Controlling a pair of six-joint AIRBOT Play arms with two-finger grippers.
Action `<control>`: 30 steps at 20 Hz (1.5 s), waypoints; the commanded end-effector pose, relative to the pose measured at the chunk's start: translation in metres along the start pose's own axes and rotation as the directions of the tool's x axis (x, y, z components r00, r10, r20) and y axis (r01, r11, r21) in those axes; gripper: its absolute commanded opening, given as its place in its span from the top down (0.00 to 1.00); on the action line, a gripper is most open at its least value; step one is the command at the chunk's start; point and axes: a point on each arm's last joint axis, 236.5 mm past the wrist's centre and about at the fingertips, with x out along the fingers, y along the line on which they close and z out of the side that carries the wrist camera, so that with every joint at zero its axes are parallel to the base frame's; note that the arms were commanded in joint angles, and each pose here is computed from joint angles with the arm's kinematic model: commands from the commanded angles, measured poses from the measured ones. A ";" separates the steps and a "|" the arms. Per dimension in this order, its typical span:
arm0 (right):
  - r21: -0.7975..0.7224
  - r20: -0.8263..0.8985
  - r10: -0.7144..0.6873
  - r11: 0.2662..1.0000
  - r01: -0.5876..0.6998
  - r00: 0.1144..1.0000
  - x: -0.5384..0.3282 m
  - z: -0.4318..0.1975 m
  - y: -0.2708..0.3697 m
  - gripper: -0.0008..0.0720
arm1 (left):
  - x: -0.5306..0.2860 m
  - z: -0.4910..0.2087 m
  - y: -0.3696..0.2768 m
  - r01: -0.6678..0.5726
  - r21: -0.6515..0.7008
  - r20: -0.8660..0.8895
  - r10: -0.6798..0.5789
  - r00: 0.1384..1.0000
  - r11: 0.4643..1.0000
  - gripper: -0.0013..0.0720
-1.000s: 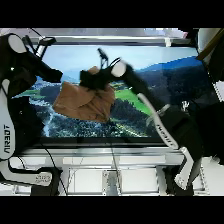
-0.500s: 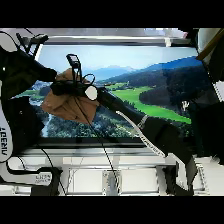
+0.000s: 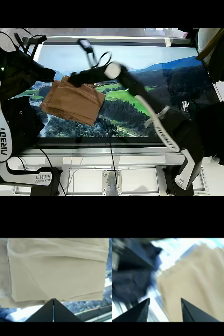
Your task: Fold the clothes and pants, and hang the long-sleeved shirts on hangers.
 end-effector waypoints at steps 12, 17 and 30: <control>0.781 0.047 -0.133 0.623 0.047 0.990 -0.033 -0.129 -0.156 0.26 | -0.015 0.024 0.065 -0.084 -0.188 0.168 0.117 0.979 0.979 0.97; 0.923 0.060 0.119 0.372 -0.101 0.991 0.033 -0.170 -0.132 0.04 | -0.023 0.013 0.094 -0.102 -0.273 0.170 0.153 0.974 0.956 0.97; 0.920 0.021 0.074 0.390 -0.049 0.997 0.109 -0.179 -0.094 0.08 | -0.023 0.011 0.096 -0.103 -0.278 0.167 0.154 0.974 0.955 0.97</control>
